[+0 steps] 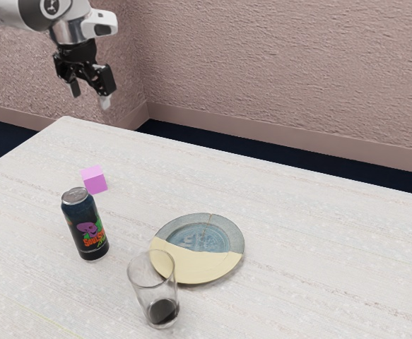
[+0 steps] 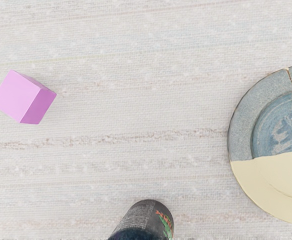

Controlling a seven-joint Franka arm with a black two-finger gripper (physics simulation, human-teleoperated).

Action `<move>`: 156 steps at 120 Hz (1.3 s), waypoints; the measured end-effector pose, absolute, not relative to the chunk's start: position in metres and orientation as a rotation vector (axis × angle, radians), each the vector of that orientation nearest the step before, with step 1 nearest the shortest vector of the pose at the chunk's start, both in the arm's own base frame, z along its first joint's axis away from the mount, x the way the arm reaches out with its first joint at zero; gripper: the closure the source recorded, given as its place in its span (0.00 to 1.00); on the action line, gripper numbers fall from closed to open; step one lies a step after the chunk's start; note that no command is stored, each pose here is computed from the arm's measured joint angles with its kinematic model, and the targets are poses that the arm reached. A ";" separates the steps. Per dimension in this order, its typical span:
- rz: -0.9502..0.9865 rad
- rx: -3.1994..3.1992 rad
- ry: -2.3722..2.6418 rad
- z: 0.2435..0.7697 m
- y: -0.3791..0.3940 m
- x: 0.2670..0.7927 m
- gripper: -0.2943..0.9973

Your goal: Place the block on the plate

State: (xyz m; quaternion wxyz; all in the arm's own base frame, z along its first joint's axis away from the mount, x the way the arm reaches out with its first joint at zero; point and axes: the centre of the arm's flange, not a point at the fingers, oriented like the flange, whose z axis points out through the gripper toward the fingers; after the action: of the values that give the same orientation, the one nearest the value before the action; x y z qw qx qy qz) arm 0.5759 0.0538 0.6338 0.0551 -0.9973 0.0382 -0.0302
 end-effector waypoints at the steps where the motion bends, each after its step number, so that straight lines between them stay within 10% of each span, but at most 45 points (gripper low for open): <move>1: -0.089 -3.028 0.118 0.634 0.053 0.576 0.23; 156: 0.058 -2.942 1.146 0.336 0.266 0.706 0.23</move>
State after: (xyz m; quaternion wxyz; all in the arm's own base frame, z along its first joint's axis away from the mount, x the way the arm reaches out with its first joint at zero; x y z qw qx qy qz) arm 0.7055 0.2663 0.3359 -0.0080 -0.9315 0.3631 0.0183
